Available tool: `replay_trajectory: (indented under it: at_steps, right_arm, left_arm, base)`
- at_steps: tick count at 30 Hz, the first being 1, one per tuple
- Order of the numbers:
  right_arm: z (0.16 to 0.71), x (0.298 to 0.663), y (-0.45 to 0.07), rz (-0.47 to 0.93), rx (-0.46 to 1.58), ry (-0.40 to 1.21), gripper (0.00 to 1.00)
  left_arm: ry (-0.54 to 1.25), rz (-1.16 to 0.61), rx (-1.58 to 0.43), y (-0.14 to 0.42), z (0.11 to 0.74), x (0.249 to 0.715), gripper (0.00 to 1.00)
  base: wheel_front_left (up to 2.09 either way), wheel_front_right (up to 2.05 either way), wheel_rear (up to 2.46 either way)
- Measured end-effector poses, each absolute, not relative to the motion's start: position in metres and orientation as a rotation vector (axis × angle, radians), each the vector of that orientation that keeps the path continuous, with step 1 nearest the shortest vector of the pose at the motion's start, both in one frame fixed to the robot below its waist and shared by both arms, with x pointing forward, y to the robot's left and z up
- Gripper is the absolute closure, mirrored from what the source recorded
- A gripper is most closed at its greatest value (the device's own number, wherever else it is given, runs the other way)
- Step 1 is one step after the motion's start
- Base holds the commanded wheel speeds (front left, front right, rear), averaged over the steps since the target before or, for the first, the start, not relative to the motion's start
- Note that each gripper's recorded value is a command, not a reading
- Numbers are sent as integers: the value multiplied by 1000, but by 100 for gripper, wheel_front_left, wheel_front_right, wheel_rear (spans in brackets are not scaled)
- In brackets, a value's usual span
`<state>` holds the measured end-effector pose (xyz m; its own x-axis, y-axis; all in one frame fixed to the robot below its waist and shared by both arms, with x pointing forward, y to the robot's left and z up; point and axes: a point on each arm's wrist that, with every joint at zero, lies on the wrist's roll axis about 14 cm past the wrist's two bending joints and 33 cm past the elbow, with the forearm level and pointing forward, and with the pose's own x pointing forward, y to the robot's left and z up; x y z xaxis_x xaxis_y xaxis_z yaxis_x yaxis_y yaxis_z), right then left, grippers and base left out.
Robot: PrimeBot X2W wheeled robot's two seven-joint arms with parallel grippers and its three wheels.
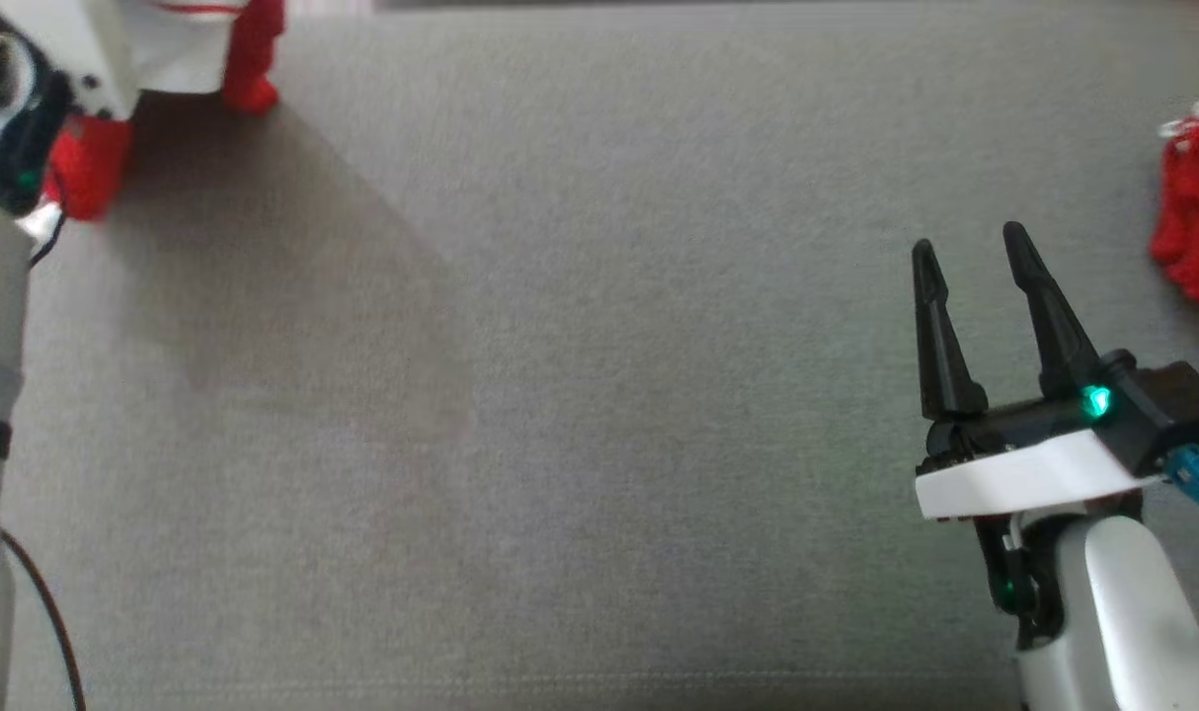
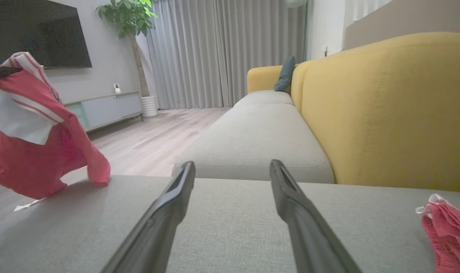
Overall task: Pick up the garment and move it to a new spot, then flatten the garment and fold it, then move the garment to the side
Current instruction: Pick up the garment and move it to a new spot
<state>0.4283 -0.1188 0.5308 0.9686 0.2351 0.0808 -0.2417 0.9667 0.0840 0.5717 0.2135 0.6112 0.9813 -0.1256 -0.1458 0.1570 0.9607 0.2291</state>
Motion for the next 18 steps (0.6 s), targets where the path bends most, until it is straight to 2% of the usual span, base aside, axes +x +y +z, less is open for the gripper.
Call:
replay_trajectory:
  at_steps: [3, 7, 14, 18]
  right_arm:
    - [540, 419, -130, 211, 103, -96, 0]
    - [540, 402, -152, 148, 106, -96, 0]
    - [545, 381, -189, 38, 99, -115, 0]
    - [535, 378, -200, 3, 107, -89, 0]
  left_arm:
    - [42, -228, 277, 176, 646, 569, 100]
    - [-86, -406, 267, 100, 687, 559, 100]
    - [-300, -705, 107, -20, 748, 523, 100]
    - [-267, -776, 46, -44, 731, 524, 100]
  base:
    - [0, 0, 0]
    - [0, 0, 0]
    - [0, 0, 0]
    - [0, 0, 0]
